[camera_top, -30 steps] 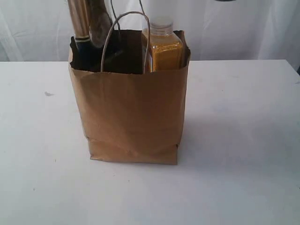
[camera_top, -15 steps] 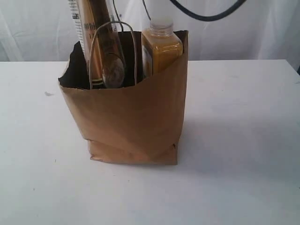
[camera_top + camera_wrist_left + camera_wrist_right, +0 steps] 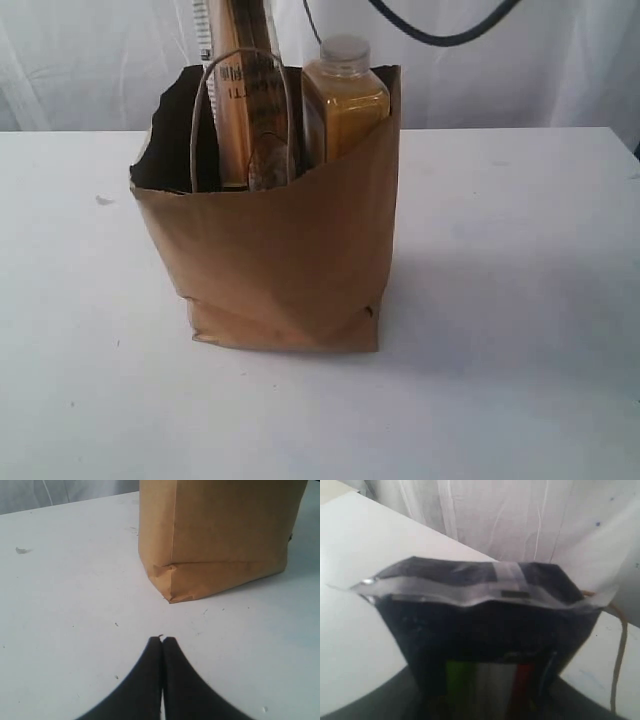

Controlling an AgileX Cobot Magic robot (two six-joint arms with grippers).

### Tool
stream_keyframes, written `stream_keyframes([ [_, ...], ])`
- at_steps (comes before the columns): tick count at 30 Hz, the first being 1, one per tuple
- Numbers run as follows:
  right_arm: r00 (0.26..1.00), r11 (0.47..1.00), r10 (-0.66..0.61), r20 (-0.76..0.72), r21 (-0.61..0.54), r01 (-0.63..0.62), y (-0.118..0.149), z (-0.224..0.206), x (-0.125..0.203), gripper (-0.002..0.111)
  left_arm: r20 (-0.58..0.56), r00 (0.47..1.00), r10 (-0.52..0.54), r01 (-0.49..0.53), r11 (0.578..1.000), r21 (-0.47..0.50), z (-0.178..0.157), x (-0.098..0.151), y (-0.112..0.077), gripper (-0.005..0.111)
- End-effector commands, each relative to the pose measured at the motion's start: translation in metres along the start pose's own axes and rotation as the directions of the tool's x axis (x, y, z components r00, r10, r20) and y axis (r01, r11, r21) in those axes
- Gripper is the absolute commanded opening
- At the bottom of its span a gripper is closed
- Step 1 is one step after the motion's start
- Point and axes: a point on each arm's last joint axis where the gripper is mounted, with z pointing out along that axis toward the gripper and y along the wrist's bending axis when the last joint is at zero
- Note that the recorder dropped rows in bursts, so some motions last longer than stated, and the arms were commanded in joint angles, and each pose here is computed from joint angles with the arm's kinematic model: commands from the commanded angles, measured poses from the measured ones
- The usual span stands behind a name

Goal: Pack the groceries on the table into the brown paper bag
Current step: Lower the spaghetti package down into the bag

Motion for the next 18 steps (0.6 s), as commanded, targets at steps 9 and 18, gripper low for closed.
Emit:
stream_keyframes([
  [9,0.978,0.997,-0.069,0.197,0.047,0.061,-0.012,0.004,-0.018,0.000,0.003,1.000,-0.001,0.001,1.000,-0.002,0.000,0.001,0.000,0.000],
  [18,0.994,0.993,-0.096,0.059,0.073,0.092,-0.014,0.016,-0.003,0.000,0.003,1.000,-0.001,0.001,1.000,-0.002,0.000,0.001,0.000,0.000],
])
